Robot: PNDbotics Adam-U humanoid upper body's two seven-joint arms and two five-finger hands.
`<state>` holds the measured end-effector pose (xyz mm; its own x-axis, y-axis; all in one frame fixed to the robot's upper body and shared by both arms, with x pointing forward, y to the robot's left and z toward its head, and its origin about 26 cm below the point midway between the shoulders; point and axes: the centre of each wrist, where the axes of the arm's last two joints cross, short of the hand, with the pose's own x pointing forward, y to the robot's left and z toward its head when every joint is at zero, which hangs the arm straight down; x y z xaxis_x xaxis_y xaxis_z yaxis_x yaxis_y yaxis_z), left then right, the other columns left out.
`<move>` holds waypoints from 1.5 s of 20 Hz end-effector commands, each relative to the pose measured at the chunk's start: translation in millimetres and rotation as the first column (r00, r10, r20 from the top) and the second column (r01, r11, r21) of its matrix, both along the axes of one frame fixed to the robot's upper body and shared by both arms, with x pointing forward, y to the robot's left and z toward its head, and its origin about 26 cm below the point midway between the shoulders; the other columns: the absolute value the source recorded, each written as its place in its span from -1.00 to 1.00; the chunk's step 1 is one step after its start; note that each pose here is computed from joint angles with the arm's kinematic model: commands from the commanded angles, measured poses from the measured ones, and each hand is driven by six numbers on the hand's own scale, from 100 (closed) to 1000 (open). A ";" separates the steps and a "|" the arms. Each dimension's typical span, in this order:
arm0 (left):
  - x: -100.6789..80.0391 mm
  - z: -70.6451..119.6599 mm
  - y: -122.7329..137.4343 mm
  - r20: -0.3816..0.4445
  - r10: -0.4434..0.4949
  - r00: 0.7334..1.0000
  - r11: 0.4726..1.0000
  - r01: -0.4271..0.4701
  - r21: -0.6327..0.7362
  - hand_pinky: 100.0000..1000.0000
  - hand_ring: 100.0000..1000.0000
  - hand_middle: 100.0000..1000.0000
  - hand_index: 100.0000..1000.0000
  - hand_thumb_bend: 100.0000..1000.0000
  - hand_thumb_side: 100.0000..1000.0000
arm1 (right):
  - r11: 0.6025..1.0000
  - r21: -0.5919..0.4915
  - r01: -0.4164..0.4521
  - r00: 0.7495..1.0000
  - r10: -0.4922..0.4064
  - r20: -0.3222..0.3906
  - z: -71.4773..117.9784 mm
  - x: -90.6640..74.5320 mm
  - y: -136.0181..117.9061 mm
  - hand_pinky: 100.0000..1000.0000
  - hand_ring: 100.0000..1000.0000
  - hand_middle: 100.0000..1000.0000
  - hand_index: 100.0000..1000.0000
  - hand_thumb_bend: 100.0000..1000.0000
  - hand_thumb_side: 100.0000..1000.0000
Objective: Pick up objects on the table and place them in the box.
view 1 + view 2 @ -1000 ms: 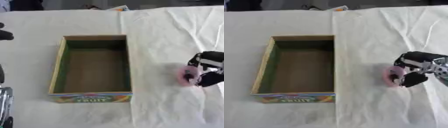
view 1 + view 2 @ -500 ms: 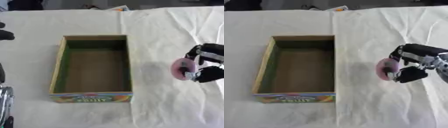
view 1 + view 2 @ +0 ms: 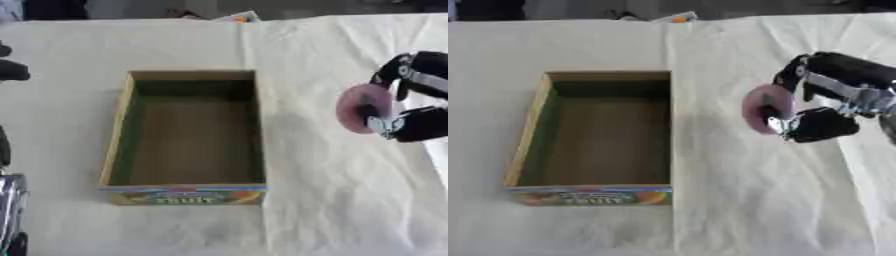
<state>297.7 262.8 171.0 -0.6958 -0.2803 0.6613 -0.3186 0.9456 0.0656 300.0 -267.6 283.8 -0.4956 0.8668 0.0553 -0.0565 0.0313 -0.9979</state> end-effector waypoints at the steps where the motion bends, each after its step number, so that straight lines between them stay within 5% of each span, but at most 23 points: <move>1: -2.6 7.2 -0.3 0.026 -0.007 1.000 1.000 0.007 0.015 -0.05 -0.09 0.01 0.25 -1.00 0.52 | 1.000 0.006 -0.027 0.995 0.026 0.098 24.1 -3.4 5.7 0.00 0.27 -0.12 0.02 -1.00 -0.23; 9: -2.5 5.9 -2.6 0.018 -0.022 1.000 1.000 0.022 0.012 -0.05 -0.09 0.01 0.24 -1.00 0.54 | 0.986 0.064 -0.155 0.967 0.139 0.212 57.4 19.4 51.3 0.03 0.26 -0.12 0.01 -1.00 -0.24; 15: -2.5 4.3 -3.9 0.014 -0.030 0.999 1.000 0.030 0.005 -0.05 -0.09 0.00 0.24 -1.00 0.54 | 0.970 0.094 -0.225 0.949 0.197 0.245 65.7 45.1 88.7 0.05 0.27 -0.11 0.03 -1.00 -0.23; 23: -2.2 4.1 -6.0 0.016 -0.037 0.999 0.999 0.037 -0.008 -0.05 -0.09 0.00 0.24 -1.00 0.54 | 0.959 0.112 -0.261 0.937 0.223 0.269 30.8 82.8 143.5 0.07 0.29 -0.12 0.02 -1.00 -0.22; 30: -2.1 3.4 -7.0 0.014 -0.045 0.999 0.999 0.045 -0.006 -0.05 -0.09 0.00 0.24 -1.00 0.55 | 0.968 0.049 -0.245 0.953 0.232 0.196 -11.5 108.0 162.6 0.08 0.31 -0.13 0.02 -1.00 -0.21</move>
<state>297.4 256.8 168.3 -0.6984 -0.2456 0.6723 -0.2834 0.9574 0.0554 406.6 -107.2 267.0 -0.6934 0.7201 0.0260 0.0901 0.1224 -0.9884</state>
